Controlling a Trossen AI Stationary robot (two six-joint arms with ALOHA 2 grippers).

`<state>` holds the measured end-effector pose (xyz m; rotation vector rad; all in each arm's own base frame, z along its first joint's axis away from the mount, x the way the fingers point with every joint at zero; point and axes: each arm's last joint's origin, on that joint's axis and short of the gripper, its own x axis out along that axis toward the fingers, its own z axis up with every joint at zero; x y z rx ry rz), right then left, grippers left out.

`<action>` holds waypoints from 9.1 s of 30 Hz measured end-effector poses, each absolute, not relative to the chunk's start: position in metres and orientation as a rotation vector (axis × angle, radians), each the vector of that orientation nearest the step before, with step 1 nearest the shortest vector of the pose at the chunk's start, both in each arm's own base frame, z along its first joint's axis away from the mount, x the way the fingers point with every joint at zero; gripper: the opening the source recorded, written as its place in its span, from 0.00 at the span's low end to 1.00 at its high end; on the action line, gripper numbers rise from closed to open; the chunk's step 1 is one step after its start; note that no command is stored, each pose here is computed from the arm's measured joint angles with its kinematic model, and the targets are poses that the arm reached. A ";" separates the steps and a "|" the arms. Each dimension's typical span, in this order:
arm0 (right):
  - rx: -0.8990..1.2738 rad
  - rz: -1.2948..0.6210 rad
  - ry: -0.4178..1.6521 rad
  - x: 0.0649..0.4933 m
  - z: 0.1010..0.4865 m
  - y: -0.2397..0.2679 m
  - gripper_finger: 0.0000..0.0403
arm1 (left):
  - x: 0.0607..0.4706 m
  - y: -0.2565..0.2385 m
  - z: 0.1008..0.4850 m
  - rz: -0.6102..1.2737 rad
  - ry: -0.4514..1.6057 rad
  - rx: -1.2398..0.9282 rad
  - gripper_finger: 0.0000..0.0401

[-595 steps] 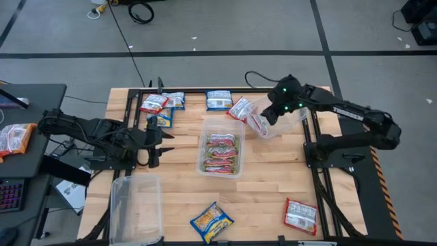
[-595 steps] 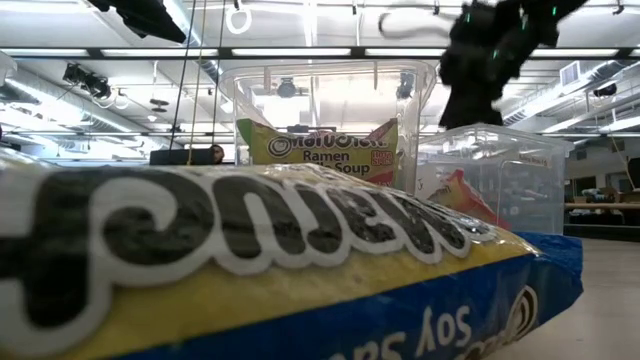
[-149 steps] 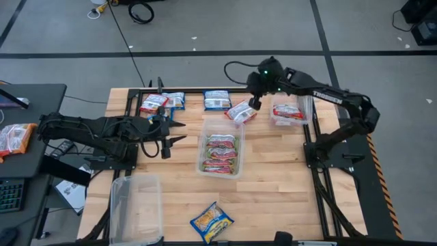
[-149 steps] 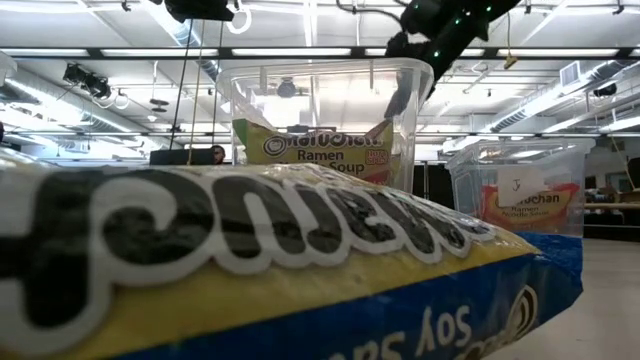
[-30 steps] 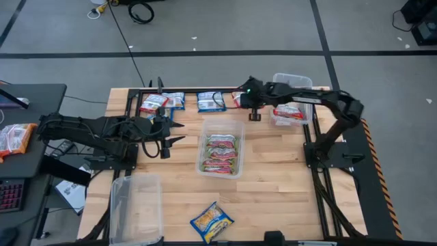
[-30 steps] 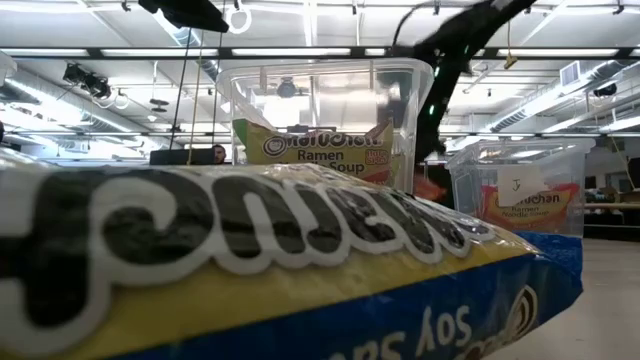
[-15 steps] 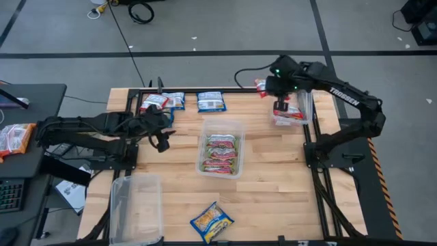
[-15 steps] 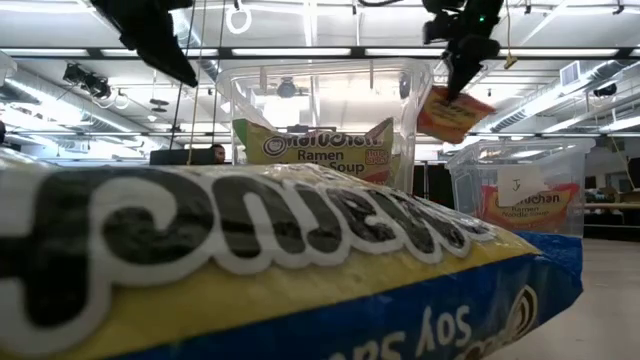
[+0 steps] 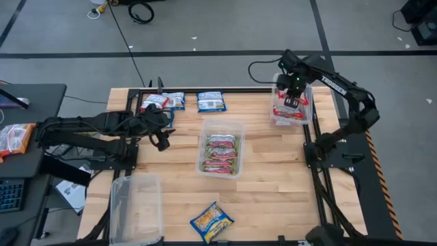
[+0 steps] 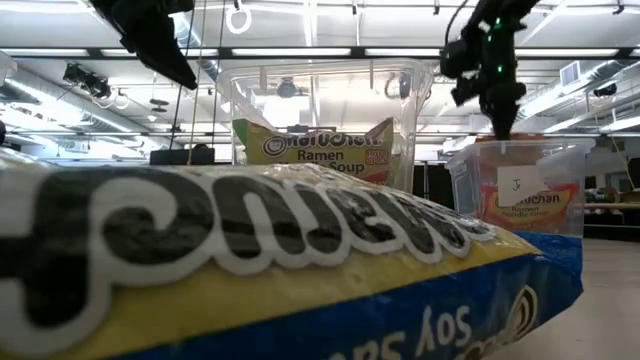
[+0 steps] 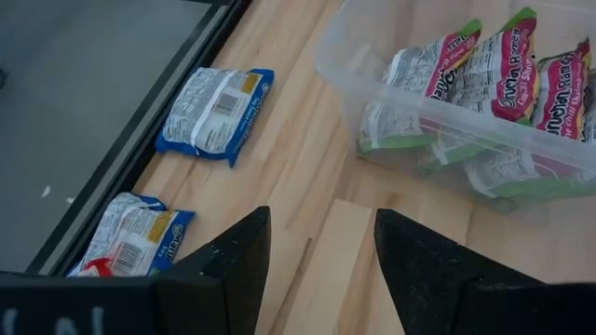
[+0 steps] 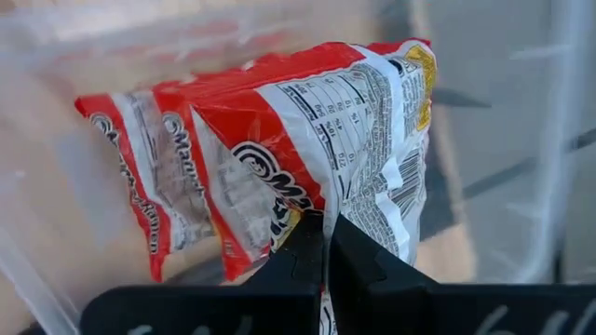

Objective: Sort Maruchan noodles
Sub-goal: Put the red noodle pack into the top transparent container

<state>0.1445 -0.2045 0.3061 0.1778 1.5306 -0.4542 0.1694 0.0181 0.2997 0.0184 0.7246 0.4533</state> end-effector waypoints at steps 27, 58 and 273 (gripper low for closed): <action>0.333 -0.288 1.647 0.159 0.248 -0.232 0.15 | 0.166 0.018 0.296 0.452 0.779 0.030 0.49; -0.170 -0.042 1.167 0.235 0.324 -0.020 0.33 | 0.191 0.106 0.240 1.088 1.042 -0.190 0.49; -0.087 -0.852 1.643 0.155 0.204 -0.210 0.34 | 0.201 0.002 0.314 0.467 0.689 0.268 0.58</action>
